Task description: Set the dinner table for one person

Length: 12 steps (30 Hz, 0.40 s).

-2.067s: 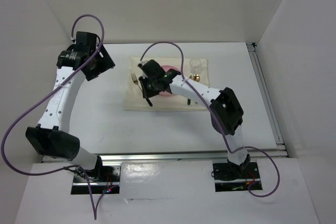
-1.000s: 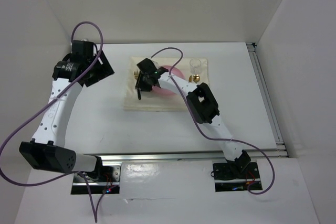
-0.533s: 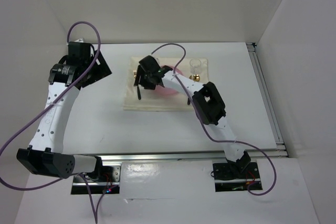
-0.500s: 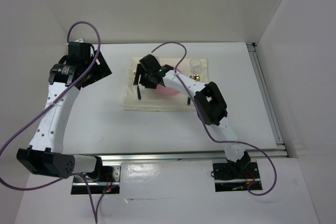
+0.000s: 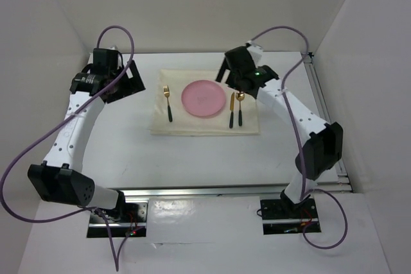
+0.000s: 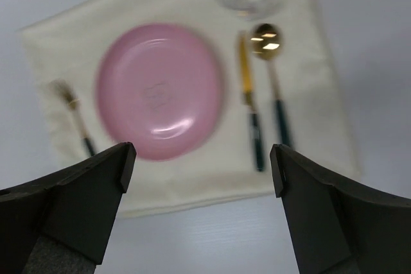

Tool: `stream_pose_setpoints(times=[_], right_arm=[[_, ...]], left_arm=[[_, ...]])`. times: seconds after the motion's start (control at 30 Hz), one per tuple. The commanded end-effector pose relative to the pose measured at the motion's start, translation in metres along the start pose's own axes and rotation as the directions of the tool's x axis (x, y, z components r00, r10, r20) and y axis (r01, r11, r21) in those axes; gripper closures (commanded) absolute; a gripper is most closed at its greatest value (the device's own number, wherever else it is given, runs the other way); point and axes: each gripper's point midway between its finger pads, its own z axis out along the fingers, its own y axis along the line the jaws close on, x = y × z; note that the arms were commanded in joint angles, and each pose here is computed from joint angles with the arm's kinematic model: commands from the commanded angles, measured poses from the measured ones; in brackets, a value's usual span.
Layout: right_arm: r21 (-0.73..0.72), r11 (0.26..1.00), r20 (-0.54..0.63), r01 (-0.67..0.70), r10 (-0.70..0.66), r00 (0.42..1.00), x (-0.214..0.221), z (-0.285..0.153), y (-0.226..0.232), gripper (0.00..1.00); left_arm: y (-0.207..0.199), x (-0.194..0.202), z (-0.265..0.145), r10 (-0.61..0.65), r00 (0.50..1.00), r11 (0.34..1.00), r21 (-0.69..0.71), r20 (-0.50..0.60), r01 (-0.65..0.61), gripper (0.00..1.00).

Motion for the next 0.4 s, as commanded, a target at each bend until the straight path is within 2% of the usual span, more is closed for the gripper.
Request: stream_pose_setpoints(times=[0.0,0.17,0.37], right_arm=[[0.39,0.92,-0.048,0.028,-0.011,0.999,0.018,-0.012,-0.12,0.0],[0.511,0.859,-0.064,-0.023,0.065,0.996,0.037,-0.033,-0.194,0.0],[0.477,0.878,-0.033,-0.047,0.072,0.997,0.047,-0.043,-0.21,0.0]], left_arm=[[-0.014,-0.001,0.009,0.047,0.999,0.996,0.072,0.005,-0.047,0.0],[-0.023,-0.004,0.018,0.053,0.999,0.994,0.091,0.002,-0.053,0.0],[-0.03,0.0,0.031,0.07,0.997,0.994,0.091,-0.029,-0.067,0.0]])
